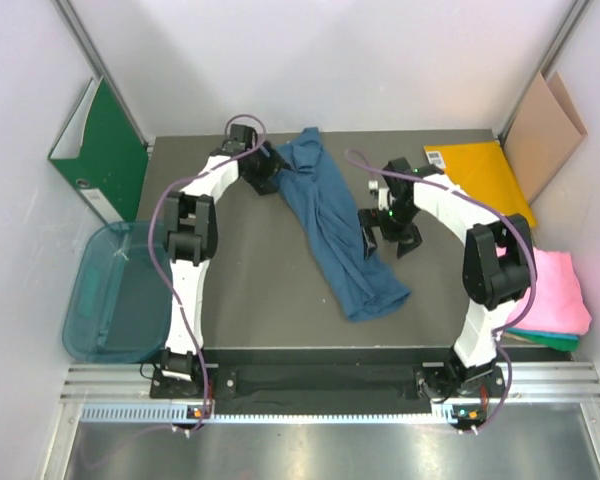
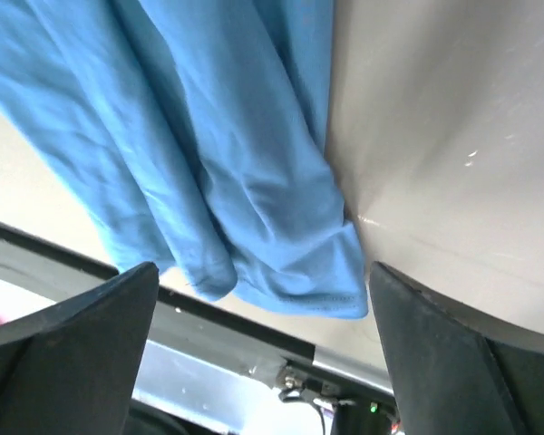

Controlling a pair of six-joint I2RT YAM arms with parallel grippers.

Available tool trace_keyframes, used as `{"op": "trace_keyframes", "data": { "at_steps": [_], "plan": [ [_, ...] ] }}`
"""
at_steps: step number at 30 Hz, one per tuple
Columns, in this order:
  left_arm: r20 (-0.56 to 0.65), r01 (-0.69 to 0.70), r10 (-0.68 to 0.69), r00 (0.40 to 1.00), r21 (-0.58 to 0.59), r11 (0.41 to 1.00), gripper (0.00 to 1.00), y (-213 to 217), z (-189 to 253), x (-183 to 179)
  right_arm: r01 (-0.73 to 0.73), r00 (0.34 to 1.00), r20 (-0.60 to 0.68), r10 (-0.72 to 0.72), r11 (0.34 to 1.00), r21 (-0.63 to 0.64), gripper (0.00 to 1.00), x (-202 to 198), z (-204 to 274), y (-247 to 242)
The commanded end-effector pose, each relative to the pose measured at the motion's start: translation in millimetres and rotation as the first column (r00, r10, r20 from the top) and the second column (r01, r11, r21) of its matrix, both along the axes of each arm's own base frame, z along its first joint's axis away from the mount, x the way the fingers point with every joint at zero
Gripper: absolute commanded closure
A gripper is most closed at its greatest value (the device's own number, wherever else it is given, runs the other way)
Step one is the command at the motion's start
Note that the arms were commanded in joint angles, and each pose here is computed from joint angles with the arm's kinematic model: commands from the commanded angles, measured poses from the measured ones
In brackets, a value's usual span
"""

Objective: Fold and stack the t-shirts
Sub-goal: Rotate the tshirt 90 degrees

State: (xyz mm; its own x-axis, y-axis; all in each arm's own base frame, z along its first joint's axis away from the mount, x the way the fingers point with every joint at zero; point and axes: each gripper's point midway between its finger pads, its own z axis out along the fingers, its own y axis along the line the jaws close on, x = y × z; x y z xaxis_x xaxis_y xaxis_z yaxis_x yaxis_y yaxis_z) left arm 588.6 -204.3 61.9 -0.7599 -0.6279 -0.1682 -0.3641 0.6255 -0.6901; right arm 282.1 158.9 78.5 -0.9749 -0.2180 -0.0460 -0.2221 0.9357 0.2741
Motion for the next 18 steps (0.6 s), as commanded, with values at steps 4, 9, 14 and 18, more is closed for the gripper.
{"op": "trace_keyframes", "data": {
  "at_steps": [4,9,14,18],
  "plan": [
    [0.077,0.153,-0.145,0.986,-0.116,0.981,0.15,-9,64,-115,0.007,0.973,0.231,-0.021,0.998,0.06,0.0,58,35,15],
    [-0.054,0.272,-0.286,0.957,-0.188,0.944,0.25,-51,41,-200,0.043,0.959,0.276,-0.063,0.996,0.078,0.0,101,16,19],
    [-0.198,0.41,-0.449,0.871,-0.212,0.887,0.31,-108,5,-263,0.118,0.935,0.315,-0.165,0.98,0.163,0.0,156,33,10],
    [-0.296,0.479,-0.522,0.8,-0.209,0.852,0.44,-140,-28,-294,0.141,0.916,0.35,-0.198,0.973,0.183,0.0,179,52,-2]
  ]
}}
